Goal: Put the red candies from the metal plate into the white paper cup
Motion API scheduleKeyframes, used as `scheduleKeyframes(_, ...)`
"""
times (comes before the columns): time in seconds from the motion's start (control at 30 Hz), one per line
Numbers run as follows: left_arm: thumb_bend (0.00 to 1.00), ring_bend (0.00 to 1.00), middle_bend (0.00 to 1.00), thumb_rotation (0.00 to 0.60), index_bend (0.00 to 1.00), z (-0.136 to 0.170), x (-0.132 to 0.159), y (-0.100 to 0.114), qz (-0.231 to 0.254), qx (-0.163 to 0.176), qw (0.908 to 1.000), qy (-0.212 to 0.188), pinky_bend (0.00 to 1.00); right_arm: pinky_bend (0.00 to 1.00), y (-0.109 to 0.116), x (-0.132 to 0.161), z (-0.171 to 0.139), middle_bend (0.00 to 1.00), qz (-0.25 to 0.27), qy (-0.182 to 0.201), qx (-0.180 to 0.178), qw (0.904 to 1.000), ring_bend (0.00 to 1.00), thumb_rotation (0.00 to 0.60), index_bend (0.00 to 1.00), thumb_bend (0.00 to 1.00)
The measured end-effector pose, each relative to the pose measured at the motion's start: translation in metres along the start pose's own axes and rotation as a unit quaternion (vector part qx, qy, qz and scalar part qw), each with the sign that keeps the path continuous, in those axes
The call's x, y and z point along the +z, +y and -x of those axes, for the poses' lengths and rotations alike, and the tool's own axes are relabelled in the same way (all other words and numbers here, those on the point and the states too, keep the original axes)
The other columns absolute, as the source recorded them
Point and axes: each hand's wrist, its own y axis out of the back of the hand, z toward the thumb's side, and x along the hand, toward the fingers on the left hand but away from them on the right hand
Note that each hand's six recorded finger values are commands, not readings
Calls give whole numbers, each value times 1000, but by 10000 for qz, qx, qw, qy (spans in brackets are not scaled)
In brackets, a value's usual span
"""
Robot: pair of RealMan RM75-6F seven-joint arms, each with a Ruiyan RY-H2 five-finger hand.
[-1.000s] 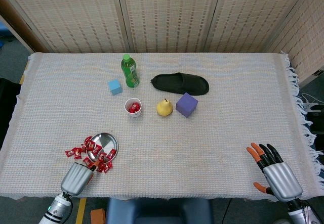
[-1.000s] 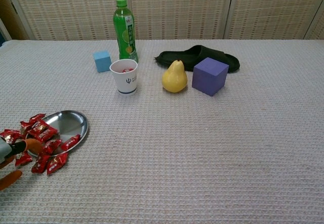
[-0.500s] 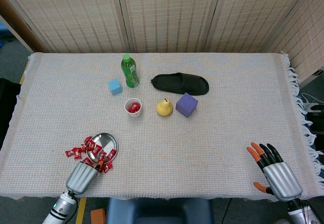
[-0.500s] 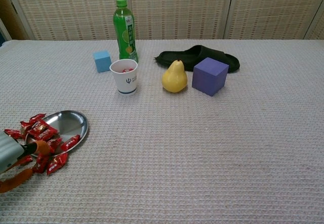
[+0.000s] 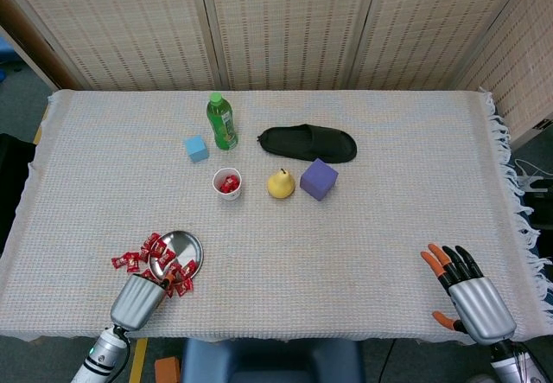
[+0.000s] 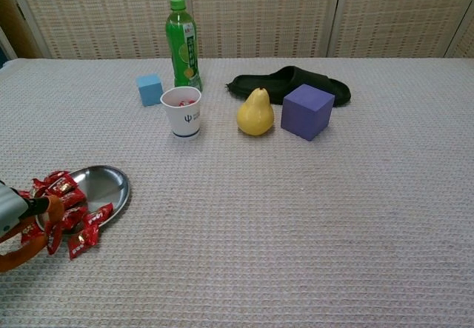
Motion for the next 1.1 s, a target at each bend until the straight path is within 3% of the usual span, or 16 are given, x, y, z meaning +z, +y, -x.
scheduleKeyframes(0.2, 385, 940, 932, 600, 520, -5, -2, 13, 597, -24, 9981, 117, 1000, 0, 1, -1, 0, 0, 13, -16, -18, 10000, 0, 600, 0, 47)
scheduleKeyframes(0.37, 382, 941, 933, 600, 519, -28, -8, 40, 978, 244, 9947, 206, 1000, 0, 0, -3, 2, 0, 26, -60, 9, 10000, 0, 600, 0, 47)
scheduleKeyframes(0.53, 384, 941, 933, 600, 518, -77, -17, 67, 1220, 450, 9913, 214, 1000, 0, 2, -8, 5, 0, 58, -177, -13, 9998, 0, 600, 0, 46)
scheduleKeyframes(0.8, 381, 942, 933, 600, 493, -168, -15, 96, 1816, 328, 9827, 146, 1000, 0, 2, -19, 13, 0, 108, -458, -17, 9989, 0, 600, 0, 47)
scheduleKeyframes(1.1, 385, 942, 933, 600, 501, -247, -11, 95, 1798, 56, 9834, 228, 1000, 0, 0, -29, 24, 0, 135, -722, 66, 9973, 0, 600, 0, 47)
